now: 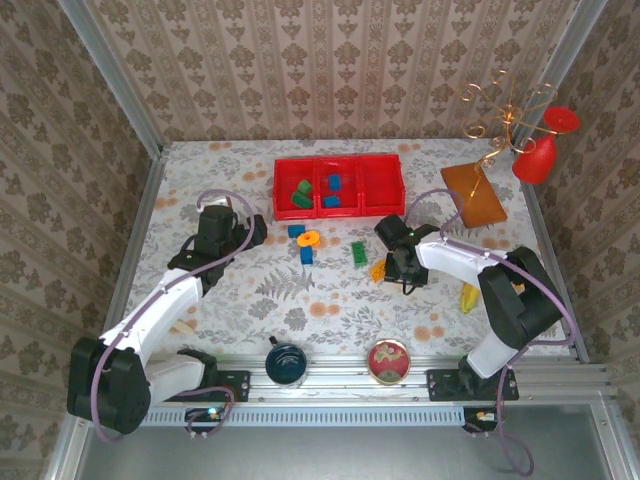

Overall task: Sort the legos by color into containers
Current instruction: Pick up the lego from the center of the table.

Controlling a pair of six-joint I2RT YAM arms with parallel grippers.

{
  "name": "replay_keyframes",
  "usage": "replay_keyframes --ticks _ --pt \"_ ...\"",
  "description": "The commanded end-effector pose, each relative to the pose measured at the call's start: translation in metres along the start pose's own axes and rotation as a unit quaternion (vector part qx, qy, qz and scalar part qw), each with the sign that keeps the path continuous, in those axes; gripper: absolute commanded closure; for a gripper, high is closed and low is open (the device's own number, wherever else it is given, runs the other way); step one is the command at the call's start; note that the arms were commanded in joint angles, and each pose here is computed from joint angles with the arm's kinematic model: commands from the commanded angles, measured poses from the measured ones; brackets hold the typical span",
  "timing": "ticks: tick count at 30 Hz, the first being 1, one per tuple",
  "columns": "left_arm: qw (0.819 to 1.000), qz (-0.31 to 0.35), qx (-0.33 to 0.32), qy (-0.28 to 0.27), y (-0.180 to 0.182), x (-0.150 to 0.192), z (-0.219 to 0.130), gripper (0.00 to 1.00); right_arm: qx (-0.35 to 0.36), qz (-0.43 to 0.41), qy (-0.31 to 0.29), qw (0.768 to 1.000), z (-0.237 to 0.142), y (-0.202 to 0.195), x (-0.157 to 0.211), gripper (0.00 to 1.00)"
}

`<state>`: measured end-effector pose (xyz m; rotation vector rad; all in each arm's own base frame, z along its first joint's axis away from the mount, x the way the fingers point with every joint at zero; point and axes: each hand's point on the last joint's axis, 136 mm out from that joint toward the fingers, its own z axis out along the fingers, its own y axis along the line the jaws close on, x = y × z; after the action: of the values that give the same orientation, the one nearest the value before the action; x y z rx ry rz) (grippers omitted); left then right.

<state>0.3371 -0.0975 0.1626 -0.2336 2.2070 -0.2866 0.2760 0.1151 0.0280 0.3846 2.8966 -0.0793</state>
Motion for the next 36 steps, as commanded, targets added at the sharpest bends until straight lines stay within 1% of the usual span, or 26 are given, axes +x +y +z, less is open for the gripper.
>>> replay_keyframes --ticks 1,6,16,17,21,27,32,36 --pt "1.000 -0.012 0.006 -0.008 -0.003 -0.008 0.000 0.00 0.015 0.005 0.011 1.000 0.002 -0.009 0.007 0.56" --pt "1.000 -0.012 0.007 -0.009 -0.004 -0.009 0.000 0.00 0.018 0.006 0.009 1.000 -0.002 -0.014 0.008 0.61" --pt "1.000 -0.012 0.007 -0.007 -0.004 -0.008 -0.001 0.00 0.009 0.005 0.009 1.000 -0.001 -0.009 0.005 0.62" --pt "1.000 -0.012 0.007 -0.008 -0.004 -0.009 -0.001 0.00 0.008 0.005 0.008 1.000 -0.001 -0.009 0.005 0.61" --pt "1.000 -0.012 0.006 -0.009 -0.003 -0.009 -0.001 0.00 0.010 0.001 0.006 1.000 0.000 -0.009 0.003 0.54" --pt "1.000 -0.011 0.007 -0.008 -0.003 -0.008 -0.001 0.00 0.018 -0.005 0.001 1.000 0.003 -0.009 -0.003 0.47" --pt "1.000 -0.013 0.007 -0.008 -0.004 -0.008 -0.001 0.00 0.028 -0.011 0.003 1.000 0.010 -0.010 -0.008 0.45" --pt "1.000 -0.013 0.007 -0.008 -0.003 -0.008 -0.001 0.00 0.032 -0.016 0.004 0.999 0.015 -0.009 -0.010 0.47"
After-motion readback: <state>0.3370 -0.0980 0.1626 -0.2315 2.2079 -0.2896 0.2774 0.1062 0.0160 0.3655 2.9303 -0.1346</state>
